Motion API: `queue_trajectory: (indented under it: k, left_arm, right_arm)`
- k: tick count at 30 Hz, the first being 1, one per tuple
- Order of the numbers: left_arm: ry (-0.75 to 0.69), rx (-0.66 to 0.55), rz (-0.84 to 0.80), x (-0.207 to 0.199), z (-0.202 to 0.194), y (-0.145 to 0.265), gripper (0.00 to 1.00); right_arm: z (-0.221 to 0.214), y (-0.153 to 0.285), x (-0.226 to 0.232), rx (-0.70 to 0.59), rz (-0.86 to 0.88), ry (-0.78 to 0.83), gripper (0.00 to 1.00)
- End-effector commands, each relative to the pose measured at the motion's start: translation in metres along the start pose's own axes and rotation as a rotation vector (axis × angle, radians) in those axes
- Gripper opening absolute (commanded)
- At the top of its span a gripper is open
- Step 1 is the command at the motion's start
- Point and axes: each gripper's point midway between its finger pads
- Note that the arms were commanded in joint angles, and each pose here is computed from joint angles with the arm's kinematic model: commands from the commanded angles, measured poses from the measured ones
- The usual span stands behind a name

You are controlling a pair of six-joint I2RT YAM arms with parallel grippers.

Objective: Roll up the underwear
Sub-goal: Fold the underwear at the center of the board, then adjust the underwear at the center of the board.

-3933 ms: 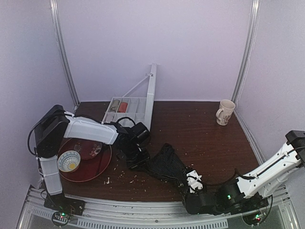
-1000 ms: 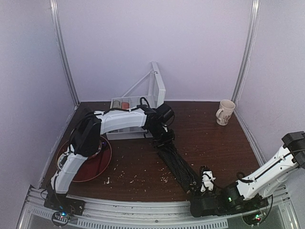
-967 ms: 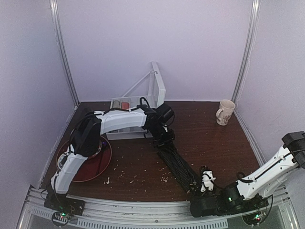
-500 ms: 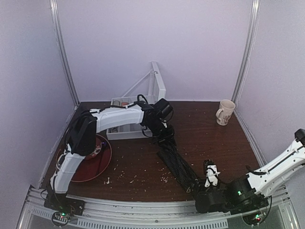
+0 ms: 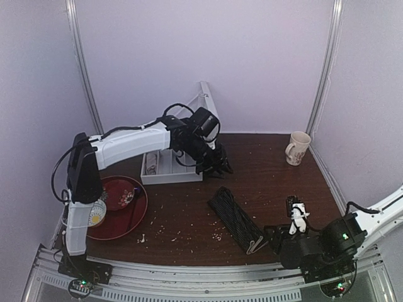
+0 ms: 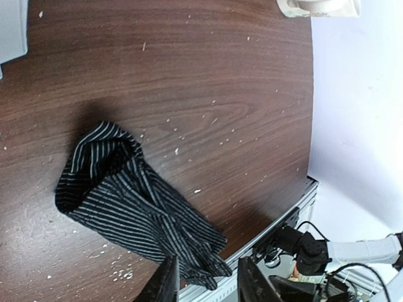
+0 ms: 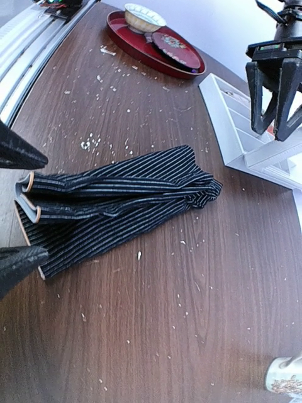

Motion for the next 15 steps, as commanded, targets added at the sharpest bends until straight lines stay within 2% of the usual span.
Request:
queue_trajectory:
  k: [1, 10, 15]
  left_arm:
    - [-0.056, 0.037, 0.012, 0.013, -0.013, 0.0, 0.43]
    - [-0.171, 0.197, 0.159, 0.05, -0.077, -0.024, 0.4]
    - [-0.196, 0.249, 0.145, 0.049, -0.099, -0.032, 0.4]
  right_arm:
    - [0.003, 0.004, -0.024, 0.025, -0.053, 0.044, 0.32]
    - [-0.013, -0.015, -0.049, 0.204, -0.112, -0.007, 0.28]
    - [-0.018, -0.031, -0.062, 0.307, -0.14, -0.065, 0.17]
Point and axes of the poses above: each gripper's point midway between its finger pads, its own y axis back along the fingers, its own x axis along the line the jaws close on, z = x × y, and after that the axes turned 2 degrees about -y, right-handed
